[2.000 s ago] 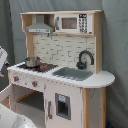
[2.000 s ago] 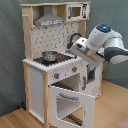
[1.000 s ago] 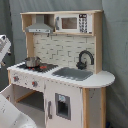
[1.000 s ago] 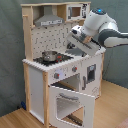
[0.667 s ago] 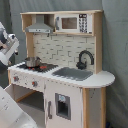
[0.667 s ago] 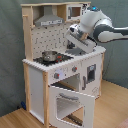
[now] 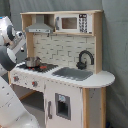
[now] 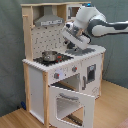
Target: Play with the kitchen
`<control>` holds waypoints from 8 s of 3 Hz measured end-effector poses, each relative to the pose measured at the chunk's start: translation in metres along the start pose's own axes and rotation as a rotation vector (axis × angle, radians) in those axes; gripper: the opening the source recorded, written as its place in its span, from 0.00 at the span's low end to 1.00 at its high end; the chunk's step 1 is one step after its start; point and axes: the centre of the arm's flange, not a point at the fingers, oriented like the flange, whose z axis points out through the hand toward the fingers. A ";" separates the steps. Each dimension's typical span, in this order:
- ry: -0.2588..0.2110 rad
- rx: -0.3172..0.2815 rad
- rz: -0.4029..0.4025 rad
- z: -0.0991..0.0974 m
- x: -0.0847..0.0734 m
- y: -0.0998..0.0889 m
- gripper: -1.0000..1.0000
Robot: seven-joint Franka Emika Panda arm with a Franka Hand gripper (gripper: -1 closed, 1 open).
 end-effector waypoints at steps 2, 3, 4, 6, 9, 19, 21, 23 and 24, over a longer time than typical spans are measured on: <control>-0.015 0.030 0.027 0.022 0.014 0.019 1.00; -0.023 0.035 0.034 0.031 0.021 0.027 1.00; -0.034 0.038 0.040 0.039 0.027 0.033 1.00; -0.063 0.060 0.041 0.059 0.037 0.045 1.00; -0.111 0.121 0.020 0.108 0.042 0.061 1.00; -0.263 0.280 -0.315 0.155 0.080 0.060 0.00; -0.342 0.317 -0.324 0.125 0.069 0.055 0.00; -0.463 0.319 -0.275 0.085 0.046 0.051 0.00; -0.518 0.273 -0.225 0.073 0.033 0.065 0.00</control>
